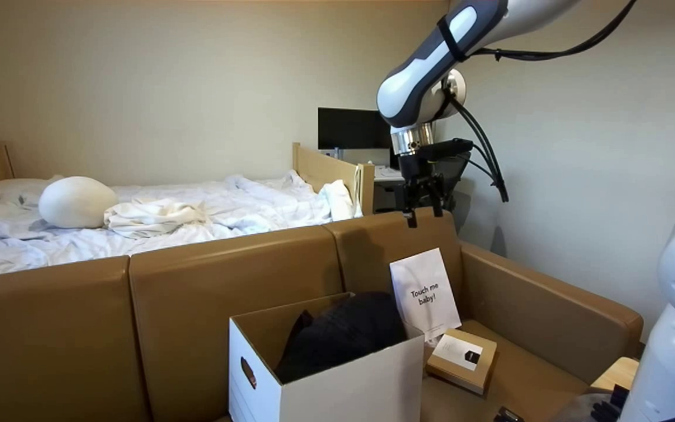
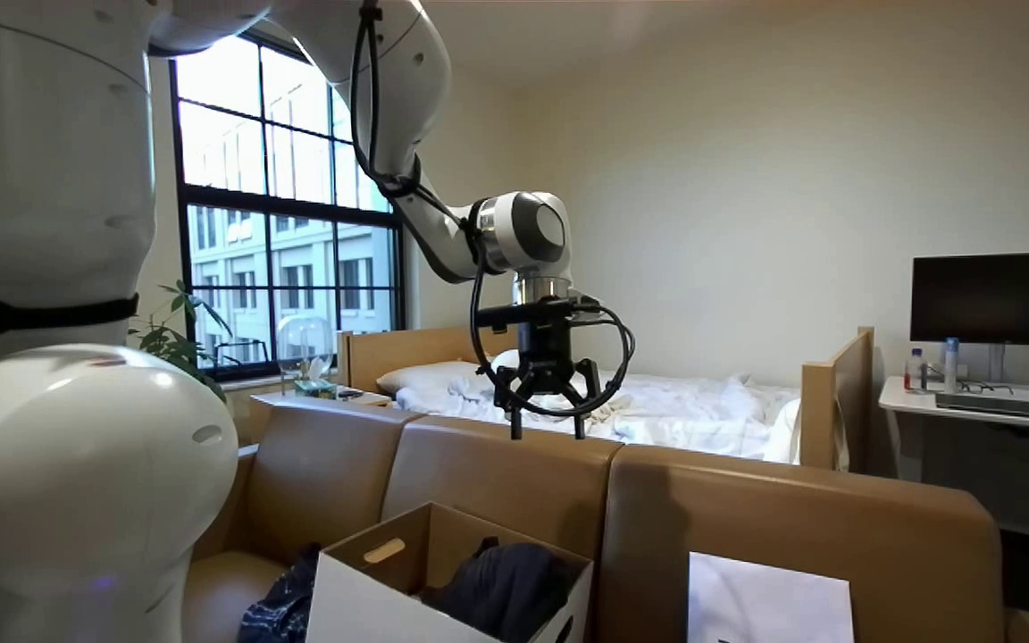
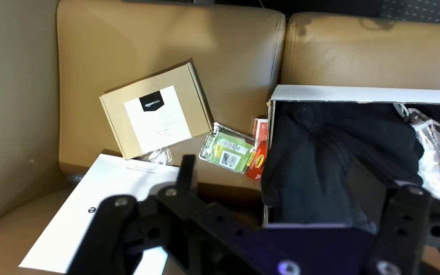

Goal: Remove the black jersey out of the box

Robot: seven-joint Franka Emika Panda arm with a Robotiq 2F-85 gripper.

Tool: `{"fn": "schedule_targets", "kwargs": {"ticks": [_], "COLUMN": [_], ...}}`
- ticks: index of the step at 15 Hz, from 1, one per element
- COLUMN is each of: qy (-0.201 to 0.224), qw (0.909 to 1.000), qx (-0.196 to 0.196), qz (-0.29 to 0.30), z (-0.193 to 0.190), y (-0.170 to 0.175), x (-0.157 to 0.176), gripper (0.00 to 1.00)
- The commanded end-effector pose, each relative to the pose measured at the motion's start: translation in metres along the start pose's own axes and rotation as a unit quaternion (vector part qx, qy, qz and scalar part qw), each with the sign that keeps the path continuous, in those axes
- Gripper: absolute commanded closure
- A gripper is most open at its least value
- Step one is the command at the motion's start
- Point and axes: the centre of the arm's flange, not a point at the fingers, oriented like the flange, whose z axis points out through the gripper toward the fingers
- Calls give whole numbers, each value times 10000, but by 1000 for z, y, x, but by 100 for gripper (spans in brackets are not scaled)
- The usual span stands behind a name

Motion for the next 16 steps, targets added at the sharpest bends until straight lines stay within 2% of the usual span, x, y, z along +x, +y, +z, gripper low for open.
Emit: {"fn": "schedule_targets", "kwargs": {"ticks": [1,2,4,5,7,11,13,16], "qy": [0,4,42,-2,116,576,783,735], "qw": [10000,10000,9990,9959,9908,9743,9656,9522], "qx": [1,0,-286,-400,-521,-826,-931,-980], "qz": [-7,-11,-347,-809,-1244,-2013,-2299,-2799], "z": [-1,-2,5,12,31,83,105,130], "y": [1,2,-25,-41,-67,-118,-128,-139], "x": [0,0,4,20,44,94,121,160], "gripper": [0,0,0,0,0,0,0,0]}}
